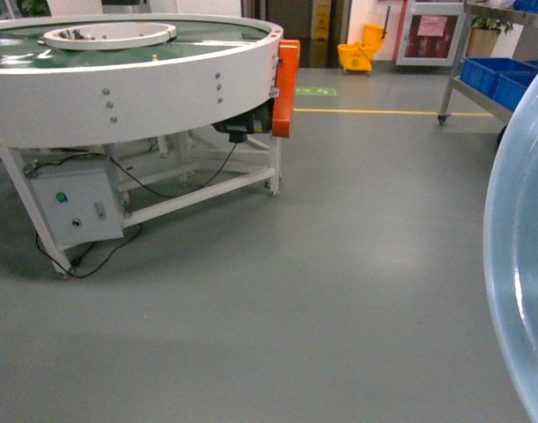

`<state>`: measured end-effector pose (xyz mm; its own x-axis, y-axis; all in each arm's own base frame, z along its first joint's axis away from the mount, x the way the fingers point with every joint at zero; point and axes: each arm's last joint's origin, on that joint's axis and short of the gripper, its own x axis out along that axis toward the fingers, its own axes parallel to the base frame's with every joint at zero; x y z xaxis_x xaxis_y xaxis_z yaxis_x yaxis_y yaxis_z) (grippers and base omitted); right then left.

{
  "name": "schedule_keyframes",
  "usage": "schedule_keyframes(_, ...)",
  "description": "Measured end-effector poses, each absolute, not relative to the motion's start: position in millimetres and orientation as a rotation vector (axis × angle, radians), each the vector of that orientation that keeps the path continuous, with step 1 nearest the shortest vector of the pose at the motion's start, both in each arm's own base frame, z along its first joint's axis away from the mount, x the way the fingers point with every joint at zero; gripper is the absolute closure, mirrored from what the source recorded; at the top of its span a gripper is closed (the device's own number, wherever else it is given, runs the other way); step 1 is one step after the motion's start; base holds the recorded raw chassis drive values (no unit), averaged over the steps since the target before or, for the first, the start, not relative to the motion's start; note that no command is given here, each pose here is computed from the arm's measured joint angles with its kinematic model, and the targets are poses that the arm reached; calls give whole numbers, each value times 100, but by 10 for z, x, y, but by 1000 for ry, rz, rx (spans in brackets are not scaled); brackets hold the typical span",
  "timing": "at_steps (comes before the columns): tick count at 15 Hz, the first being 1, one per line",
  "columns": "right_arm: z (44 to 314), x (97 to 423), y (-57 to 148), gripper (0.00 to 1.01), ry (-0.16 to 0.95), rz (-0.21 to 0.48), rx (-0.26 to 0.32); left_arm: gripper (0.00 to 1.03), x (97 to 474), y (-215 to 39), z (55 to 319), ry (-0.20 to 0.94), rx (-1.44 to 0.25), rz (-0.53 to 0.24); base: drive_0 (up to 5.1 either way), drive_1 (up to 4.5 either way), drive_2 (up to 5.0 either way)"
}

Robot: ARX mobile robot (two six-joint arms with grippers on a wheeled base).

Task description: Place blue tray on left shelf second layer neatly

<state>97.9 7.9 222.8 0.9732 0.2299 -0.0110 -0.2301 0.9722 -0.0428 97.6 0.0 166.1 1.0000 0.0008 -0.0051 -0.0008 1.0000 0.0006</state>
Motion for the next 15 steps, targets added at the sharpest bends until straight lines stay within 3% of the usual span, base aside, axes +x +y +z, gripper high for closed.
schedule_keyframes(1, 2228, 979, 80, 99, 6, 233, -44, 5, 976, -1, 1666, 0, 1, 0, -3, 430, -437)
schedule_keyframes(6, 2224, 983, 80, 99, 10, 232, -44, 5, 976, 1, 1663, 2, 1, 2, -178, -178, -178)
schedule_keyframes(9, 2227, 979, 80, 99, 6, 233, -44, 5, 976, 1, 1663, 2, 1, 2, -157, 111, -425)
schedule_keyframes(15, 2220, 981, 79, 99, 13, 231, -44, 5, 977, -1, 1660, 6, 1, -1, -226, 208, -659)
